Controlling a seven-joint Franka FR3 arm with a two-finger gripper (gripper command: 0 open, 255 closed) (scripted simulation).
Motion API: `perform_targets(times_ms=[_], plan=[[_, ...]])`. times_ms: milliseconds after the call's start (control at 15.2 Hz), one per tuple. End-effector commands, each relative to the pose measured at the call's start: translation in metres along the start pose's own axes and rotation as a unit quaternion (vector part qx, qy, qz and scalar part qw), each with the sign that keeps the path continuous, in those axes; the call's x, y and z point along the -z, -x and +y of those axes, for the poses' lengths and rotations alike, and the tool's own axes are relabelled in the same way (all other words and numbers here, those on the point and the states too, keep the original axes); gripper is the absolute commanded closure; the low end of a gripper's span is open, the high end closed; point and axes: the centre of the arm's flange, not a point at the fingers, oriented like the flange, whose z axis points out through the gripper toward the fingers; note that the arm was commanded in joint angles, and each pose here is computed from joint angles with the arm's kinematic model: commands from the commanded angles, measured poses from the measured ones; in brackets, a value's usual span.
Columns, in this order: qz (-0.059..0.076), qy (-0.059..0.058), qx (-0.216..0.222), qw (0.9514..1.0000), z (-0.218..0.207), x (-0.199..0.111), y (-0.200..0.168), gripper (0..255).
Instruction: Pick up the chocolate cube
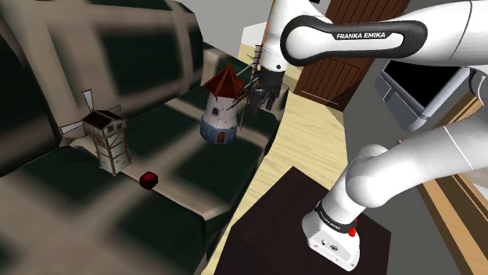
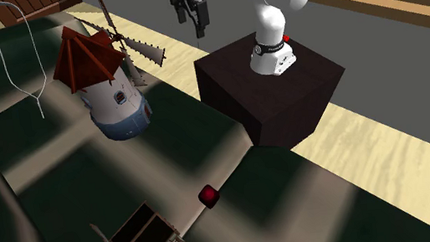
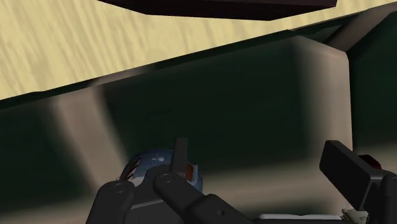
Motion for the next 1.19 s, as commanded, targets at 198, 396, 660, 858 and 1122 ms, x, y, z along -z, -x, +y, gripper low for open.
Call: perform_targets(times_ms=[198,396,660,858,1122], plan=[[-0.004,-0.005,0.004,1.0,-0.046,-0.035,-0.033,0],[-0.007,-0.007,0.006,0.9999,-0.073,-0.056,-0.053,0],[-0.011,-0.01,0.009,0.9998,-0.11,-0.084,-0.079,0],[-0.014,-0.013,0.011,0.9998,-0.138,-0.104,-0.098,0],[-0.017,-0.016,0.014,0.9996,-0.175,-0.131,-0.124,0]])
